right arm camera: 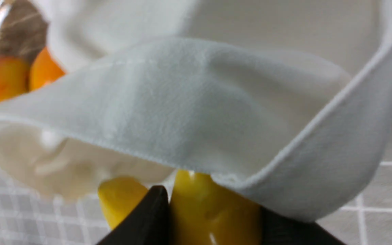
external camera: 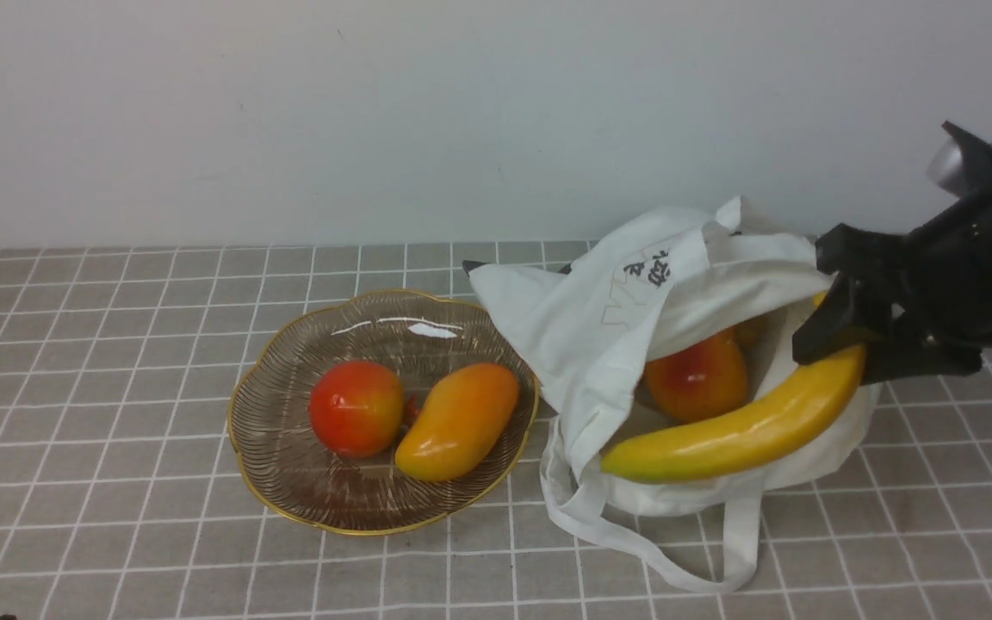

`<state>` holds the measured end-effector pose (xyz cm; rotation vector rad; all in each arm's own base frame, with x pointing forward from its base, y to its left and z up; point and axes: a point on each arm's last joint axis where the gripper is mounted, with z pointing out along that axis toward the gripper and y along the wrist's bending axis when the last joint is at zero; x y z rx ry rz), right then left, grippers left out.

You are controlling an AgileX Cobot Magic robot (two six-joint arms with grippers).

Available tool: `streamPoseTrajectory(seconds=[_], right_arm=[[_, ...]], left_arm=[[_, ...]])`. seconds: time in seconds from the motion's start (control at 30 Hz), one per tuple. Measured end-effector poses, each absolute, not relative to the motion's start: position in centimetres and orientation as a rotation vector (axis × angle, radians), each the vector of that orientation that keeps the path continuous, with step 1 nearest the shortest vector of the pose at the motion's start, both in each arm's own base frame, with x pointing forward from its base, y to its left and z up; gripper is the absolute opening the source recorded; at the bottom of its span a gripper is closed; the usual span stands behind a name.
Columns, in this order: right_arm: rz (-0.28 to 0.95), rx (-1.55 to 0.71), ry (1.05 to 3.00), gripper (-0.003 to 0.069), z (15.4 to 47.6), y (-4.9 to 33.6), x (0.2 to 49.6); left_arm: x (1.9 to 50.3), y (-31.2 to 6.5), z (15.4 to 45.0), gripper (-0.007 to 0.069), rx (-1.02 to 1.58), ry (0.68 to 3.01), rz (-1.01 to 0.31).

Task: Take the fruit out of the bag on the grey coffee tablecloth and place them on the plate.
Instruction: 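Take the banana out of the bag and place it in the fruit dish with the right gripper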

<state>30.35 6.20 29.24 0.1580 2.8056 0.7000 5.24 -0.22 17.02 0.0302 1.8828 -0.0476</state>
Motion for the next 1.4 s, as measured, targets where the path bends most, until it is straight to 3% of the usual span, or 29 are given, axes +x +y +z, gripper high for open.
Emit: streamPoseTrajectory(seconds=[0.1,0.43,0.63,0.73,0.9,1.0,1.17,1.23,1.4], right_arm=[[0.769,0.083,2.817,0.0313,29.7,6.6,30.0],[0.797,-0.002,2.803,0.0313,29.9,6.8,29.9],[0.748,-0.033,2.812,0.0312,29.8,6.6,29.9],[0.839,-0.036,2.777,0.0312,30.1,7.1,29.9],[1.175,-0.129,2.557,0.0311,32.6,9.3,29.8],[1.243,-0.238,2.473,0.0311,33.8,11.1,29.6],[1.176,-0.435,2.374,0.0311,35.4,14.2,29.4],[1.063,-0.563,2.342,0.0311,36.0,16.4,30.2],[0.946,-0.69,2.384,0.0311,34.5,19.8,32.4]], left_arm=[[5.2,-0.2,17.0,-0.0008,0.03,1.883,-0.048],[5.2,-0.2,17.0,-0.0008,0.03,1.883,-0.048],[5.2,-0.2,17.0,-0.0008,0.03,1.883,-0.048],[5.2,-0.2,17.0,-0.0008,0.03,1.883,-0.048],[5.2,-0.2,17.0,-0.0008,0.03,1.883,-0.048],[5.2,-0.2,17.0,-0.0008,0.03,1.883,-0.048],[5.2,-0.2,17.0,-0.0008,0.03,1.883,-0.048],[5.2,-0.2,17.0,-0.0008,0.03,1.883,-0.048],[5.2,-0.2,17.0,-0.0008,0.03,1.883,-0.048]])
